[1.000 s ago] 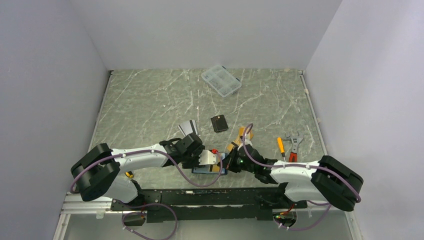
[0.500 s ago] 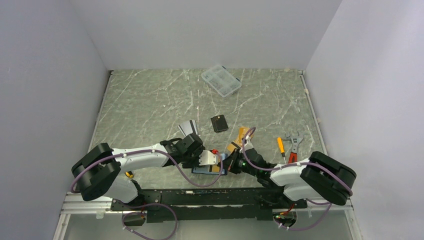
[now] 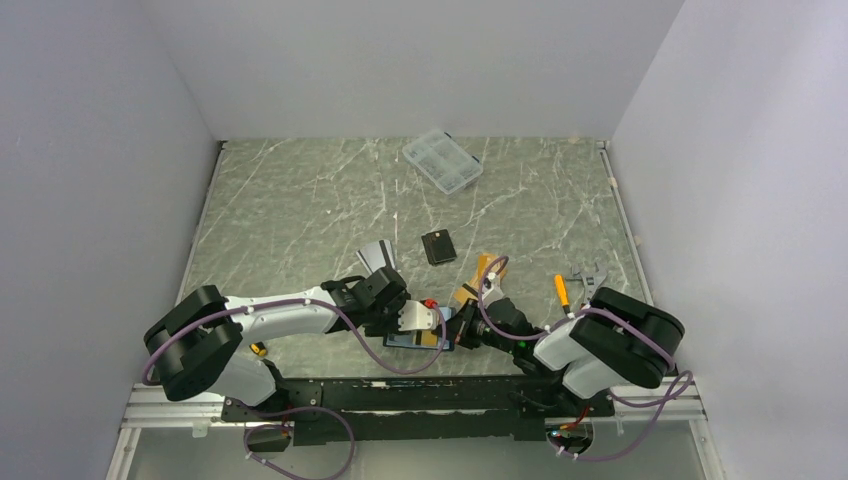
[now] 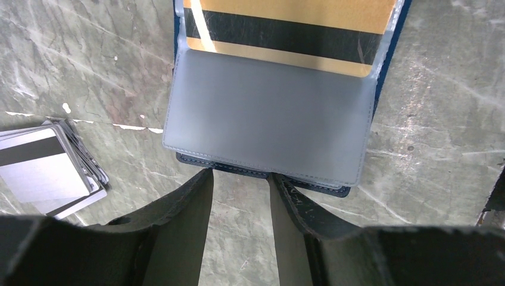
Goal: Put the credit cards into the card holder
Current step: Insert the credit card into the card holder.
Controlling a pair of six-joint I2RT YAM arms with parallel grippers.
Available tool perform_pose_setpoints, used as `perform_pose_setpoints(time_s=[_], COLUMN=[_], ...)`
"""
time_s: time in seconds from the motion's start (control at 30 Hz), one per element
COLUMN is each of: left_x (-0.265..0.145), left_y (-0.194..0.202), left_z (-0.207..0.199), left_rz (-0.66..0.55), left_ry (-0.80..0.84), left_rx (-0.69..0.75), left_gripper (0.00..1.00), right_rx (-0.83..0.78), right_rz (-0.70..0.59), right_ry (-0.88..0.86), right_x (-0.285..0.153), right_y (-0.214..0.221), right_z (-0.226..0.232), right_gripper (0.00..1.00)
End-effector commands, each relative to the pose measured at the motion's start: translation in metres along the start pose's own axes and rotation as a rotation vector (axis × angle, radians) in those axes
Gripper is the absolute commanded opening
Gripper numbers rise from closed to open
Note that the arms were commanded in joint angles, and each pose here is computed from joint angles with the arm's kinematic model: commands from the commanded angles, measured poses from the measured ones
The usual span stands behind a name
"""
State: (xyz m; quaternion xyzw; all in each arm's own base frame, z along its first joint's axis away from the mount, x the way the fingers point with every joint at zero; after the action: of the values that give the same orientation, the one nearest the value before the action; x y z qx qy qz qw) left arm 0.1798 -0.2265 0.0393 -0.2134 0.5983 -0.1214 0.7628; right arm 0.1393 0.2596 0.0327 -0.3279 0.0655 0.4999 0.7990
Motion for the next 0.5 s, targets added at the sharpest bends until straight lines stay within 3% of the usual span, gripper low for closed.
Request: perform_pose_setpoints(time_s=[0.0, 0.47], left_x=[0.005, 0.004], left_y=[0.044, 0.043], left_z=[-0.025, -0.025], left_rz=[0.166, 0.168], left_ry=[0.089, 0.082], left_rx=[-0.011, -0.004], left_gripper=[0.46, 0.44], right_rx=[-0.01, 0.03], right_rz=[0.019, -0.001], right_ry=[-0.006, 0.098], right_x=[0.0, 0.001], right_y=[0.004, -0.003], right_z=[-0.001, -0.017], right_gripper=[0.0, 0.0])
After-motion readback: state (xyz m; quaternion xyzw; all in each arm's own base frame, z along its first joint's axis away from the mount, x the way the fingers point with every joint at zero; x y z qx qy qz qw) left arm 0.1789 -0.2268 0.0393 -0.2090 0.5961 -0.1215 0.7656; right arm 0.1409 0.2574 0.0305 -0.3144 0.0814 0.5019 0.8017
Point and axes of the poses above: each gripper's point midway between its finger pads, its own x axis out along the fingers, its own z axis along the line the jaws close on, y = z × x, the point moved 2 cm from there along -x, back along the fingers, and after that the axes turned 10 degrees about -x, right-handed, at the moved point
